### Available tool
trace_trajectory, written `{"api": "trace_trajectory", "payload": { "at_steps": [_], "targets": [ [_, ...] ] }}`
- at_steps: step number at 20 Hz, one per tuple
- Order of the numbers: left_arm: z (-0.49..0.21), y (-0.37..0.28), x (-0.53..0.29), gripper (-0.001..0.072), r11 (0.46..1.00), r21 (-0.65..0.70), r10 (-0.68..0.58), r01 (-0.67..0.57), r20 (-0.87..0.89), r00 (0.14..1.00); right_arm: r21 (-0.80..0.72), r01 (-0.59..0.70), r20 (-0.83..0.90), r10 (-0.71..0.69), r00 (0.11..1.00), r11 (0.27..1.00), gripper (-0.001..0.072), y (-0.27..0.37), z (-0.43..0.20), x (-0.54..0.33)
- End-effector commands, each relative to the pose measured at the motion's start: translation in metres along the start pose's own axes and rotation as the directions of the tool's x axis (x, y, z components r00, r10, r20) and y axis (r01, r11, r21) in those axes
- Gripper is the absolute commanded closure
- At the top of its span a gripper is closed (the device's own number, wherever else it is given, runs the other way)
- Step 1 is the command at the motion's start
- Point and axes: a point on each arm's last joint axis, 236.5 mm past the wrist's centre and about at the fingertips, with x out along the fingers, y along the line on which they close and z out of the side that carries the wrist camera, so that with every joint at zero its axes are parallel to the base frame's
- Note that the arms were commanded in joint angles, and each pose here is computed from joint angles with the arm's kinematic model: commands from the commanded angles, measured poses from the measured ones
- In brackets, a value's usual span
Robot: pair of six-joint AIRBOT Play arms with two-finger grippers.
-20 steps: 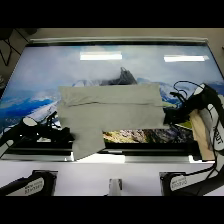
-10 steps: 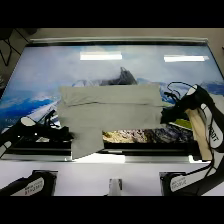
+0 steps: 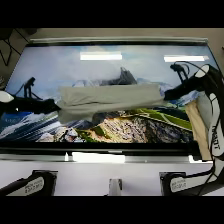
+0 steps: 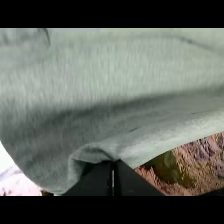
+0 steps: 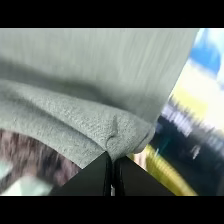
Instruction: Fold the shirts.
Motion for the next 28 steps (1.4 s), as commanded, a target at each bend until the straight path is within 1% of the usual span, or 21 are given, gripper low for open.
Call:
{"api": "trace_trajectory", "payload": {
  "at_steps": [1,3,5,8,9,10,11,12,13,14,15,17,19,20,21,22,25,26,27,28],
  "targets": [
    [0.070,-0.003,0.005,0.0667,1.000,0.015,0.020,-0.022,0.101,0.995,0.055,0.147,0.237,-0.156,0.959,0.988,0.0681,-0.023,0.074,-0.012],
    [0.089,0.006,0.033,0.0666,0.999,-0.044,0.012,-0.010,0.061,0.998,0.139,0.096,0.203,-0.123,0.971,0.986,0.0680,-0.027,0.067,0.020],
    [0.101,0.016,0.057,0.0666,0.996,-0.090,0.000,0.002,0.017,1.000,0.158,0.066,0.152,-0.091,0.984,0.985,0.0679,-0.028,0.056,0.049],
    [0.102,0.033,0.086,0.0665,0.992,-0.124,-0.001,-0.002,-0.029,1.000,0.200,0.018,0.130,-0.045,0.990,0.980,0.0677,-0.026,0.049,0.077],
    [0.098,0.038,0.094,0.0634,0.987,-0.161,-0.002,-0.006,-0.047,0.999,0.222,0.001,0.128,-0.030,0.991,0.975,0.0653,-0.024,0.048,0.084],
    [0.094,0.039,0.099,0.0447,0.984,-0.180,-0.012,0.000,-0.064,0.998,0.237,-0.021,0.135,-0.011,0.991,0.971,0.0530,-0.021,0.049,0.088],
    [0.090,0.039,0.101,0.0143,0.983,-0.186,-0.020,0.004,-0.080,0.997,0.241,-0.041,0.152,0.004,0.988,0.970,0.0268,-0.017,0.053,0.088],
    [0.090,0.039,0.098,0.0074,0.983,-0.186,-0.022,0.006,-0.084,0.996,0.219,-0.045,0.166,0.008,0.986,0.975,0.0076,-0.017,0.057,0.082],
    [0.093,0.039,0.091,0.0075,0.983,-0.183,-0.025,0.009,-0.082,0.996,0.186,-0.026,0.167,-0.005,0.986,0.982,0.0044,-0.022,0.058,0.072],
    [0.097,0.037,0.082,0.0075,0.984,-0.176,-0.030,0.015,-0.081,0.996,0.175,0.004,0.158,-0.032,0.987,0.984,0.0035,-0.032,0.055,0.063],
    [0.102,0.034,0.071,0.0076,0.986,-0.163,-0.034,0.022,-0.072,0.997,0.199,0.028,0.138,-0.056,0.989,0.980,0.0035,-0.045,0.048,0.056],
    [0.118,0.023,0.049,0.0077,0.991,-0.126,-0.040,0.037,-0.021,0.999,0.302,0.016,0.107,-0.050,0.993,0.953,0.0036,-0.058,0.034,0.058],
    [0.132,0.000,0.028,0.0082,0.995,-0.062,-0.079,0.081,0.036,0.996,0.332,-0.037,0.072,0.013,0.997,0.943,0.0036,-0.048,0.024,0.073],
    [0.137,-0.015,0.017,0.0107,0.993,-0.035,-0.111,0.113,0.064,0.992,0.345,-0.081,0.065,0.063,0.996,0.935,0.0036,-0.037,0.022,0.082],
    [0.141,-0.030,0.008,0.0108,0.989,-0.007,-0.143,0.144,0.086,0.986,0.356,-0.118,0.057,0.104,0.993,0.927,0.0039,-0.027,0.021,0.090],
    [0.143,-0.043,-0.002,0.0108,0.986,0.022,-0.166,0.165,0.103,0.981,0.359,-0.131,0.045,0.123,0.991,0.924,0.0054,-0.020,0.019,0.096],
    [0.142,-0.075,-0.021,0.0108,0.979,0.083,-0.196,0.186,0.129,0.972,0.381,-0.129,0.002,0.139,0.990,0.915,0.0062,-0.002,0.017,0.114],
    [0.140,-0.084,-0.024,0.0108,0.977,0.100,-0.203,0.190,0.130,0.971,0.381,-0.132,-0.007,0.145,0.989,0.915,0.0120,0.005,0.018,0.119],
    [0.138,-0.092,-0.024,0.0108,0.974,0.114,-0.209,0.195,0.126,0.970,0.374,-0.133,-0.008,0.146,0.989,0.918,0.0202,0.010,0.020,0.123],
    [0.135,-0.099,-0.021,0.0108,0.971,0.126,-0.216,0.201,0.116,0.970,0.363,-0.132,-0.003,0.142,0.990,0.922,0.0428,0.014,0.024,0.126]
  ]
}}
